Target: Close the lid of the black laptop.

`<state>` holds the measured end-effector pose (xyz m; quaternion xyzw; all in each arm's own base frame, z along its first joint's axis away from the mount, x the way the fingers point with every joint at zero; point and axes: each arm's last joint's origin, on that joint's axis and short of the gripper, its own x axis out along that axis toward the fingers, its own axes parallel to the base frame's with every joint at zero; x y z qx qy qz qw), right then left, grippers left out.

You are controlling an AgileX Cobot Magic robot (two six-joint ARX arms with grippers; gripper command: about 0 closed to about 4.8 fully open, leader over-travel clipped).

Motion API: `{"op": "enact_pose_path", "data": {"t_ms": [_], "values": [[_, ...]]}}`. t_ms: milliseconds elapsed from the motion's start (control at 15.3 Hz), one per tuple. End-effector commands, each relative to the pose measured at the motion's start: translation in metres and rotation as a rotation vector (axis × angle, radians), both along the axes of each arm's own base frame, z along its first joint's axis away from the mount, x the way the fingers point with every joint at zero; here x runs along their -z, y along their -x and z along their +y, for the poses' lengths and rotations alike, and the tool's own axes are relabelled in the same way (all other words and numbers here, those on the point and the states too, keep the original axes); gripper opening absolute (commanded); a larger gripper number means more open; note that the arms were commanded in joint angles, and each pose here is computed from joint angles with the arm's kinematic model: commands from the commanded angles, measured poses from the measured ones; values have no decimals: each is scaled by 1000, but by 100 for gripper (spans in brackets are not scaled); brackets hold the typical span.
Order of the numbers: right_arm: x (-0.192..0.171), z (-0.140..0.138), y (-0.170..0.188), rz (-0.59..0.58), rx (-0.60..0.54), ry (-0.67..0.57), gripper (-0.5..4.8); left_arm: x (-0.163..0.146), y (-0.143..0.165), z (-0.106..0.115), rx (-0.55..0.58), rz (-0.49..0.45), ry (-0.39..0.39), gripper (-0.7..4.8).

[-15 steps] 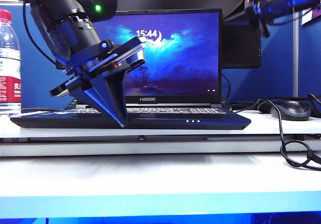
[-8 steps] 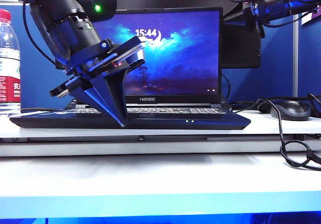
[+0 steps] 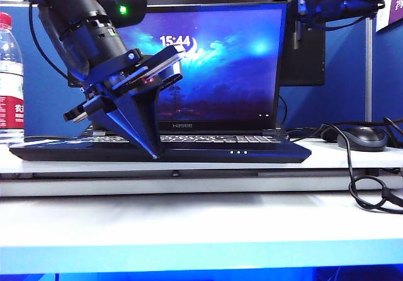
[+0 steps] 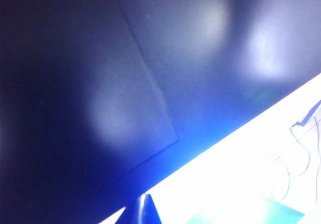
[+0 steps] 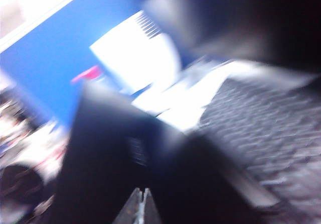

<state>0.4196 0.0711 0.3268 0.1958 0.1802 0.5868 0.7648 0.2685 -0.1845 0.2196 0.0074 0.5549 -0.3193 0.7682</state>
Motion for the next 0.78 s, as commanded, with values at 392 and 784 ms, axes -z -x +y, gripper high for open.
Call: {"op": "enact_pose_path", "data": {"t_ms": [392,784], "values": [[30,28,19,154,-96,123,-2,-4,-5,-2,-15,-63,21,21],[37,34,25,183,-111,166,-2,-4,-3,-1,32,-44,32,21]]}}
